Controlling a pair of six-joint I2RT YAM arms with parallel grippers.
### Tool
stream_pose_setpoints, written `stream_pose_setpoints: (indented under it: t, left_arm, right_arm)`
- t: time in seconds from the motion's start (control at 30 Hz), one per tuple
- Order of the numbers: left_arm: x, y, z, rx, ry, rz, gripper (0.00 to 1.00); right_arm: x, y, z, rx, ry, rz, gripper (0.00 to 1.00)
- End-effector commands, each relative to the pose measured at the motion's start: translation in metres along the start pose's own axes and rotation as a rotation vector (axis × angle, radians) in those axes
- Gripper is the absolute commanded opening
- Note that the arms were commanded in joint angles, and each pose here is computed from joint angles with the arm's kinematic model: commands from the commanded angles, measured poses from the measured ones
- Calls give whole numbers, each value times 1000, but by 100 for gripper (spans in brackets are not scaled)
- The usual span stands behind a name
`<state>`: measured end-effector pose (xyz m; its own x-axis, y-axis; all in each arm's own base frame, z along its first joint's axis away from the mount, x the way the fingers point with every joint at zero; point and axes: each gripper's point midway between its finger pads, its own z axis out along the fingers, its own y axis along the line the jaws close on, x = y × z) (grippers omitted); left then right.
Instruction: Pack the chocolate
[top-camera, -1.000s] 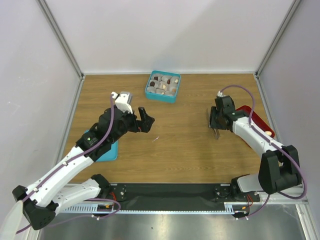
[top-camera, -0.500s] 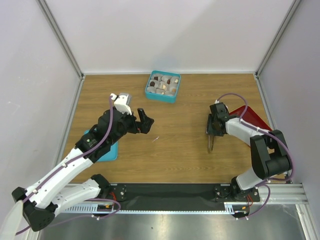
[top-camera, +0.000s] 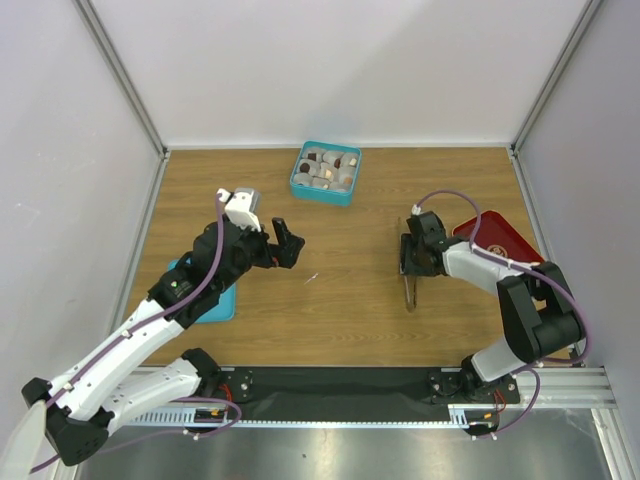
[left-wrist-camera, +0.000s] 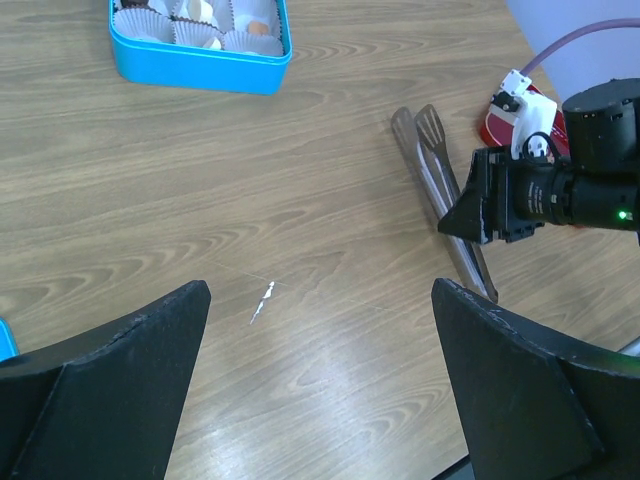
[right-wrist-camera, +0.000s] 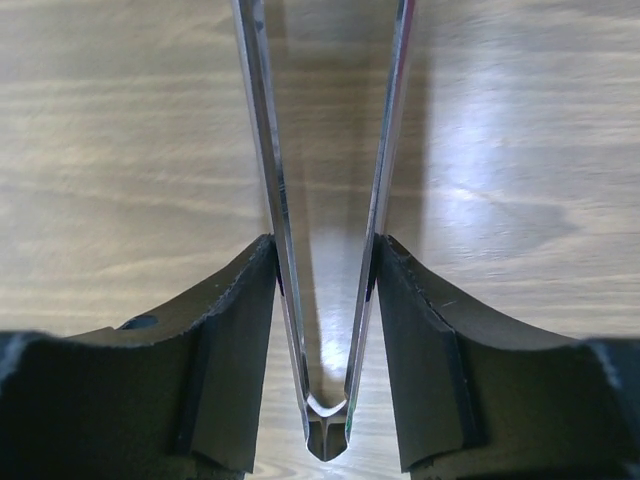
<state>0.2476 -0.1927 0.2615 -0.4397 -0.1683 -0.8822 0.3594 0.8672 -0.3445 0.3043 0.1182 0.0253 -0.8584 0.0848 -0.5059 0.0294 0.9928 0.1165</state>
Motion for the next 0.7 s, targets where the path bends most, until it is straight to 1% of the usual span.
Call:
stream_pose_setpoints:
  t: [0.0,0.17,0.27,0.37,0.43,0.47,0.5,0.6,0.67]
  left_arm:
    - [-9,5,-2,-17,-44,16,100]
    - [-9,4,1,-15,-37,18,100]
    - [-12,11,-1,-65,-48,-5,100]
    - [-15,17,-1,-104,-55,-14,100]
    - [-14,22,-1,-140,-32,-13,100]
    - [-16,26,-1,-172,-32,-24,100]
    - [-11,31,-1,-197,-5,-26,100]
    - [-8,30,1,-199,20,-63,100]
    - [-5,31,2,-197,38,-64,100]
  right_arm:
    - [-7,11,-12,-52,-21,2,49]
    - [1,17,-15,-55,3,-30,54]
    - [4,13,-17,-37,10,-40,58]
    - [-2,14,-23,-44,-9,-37,67]
    - [-8,16,-29,-50,-26,-31,72]
    - [-14,18,-35,-53,-35,-30,73]
    - [-21,19,-41,-57,-56,-26,75]
    - [-42,25,-61,-75,-110,-23,87]
    - [-49,23,-70,-72,-115,-5,89]
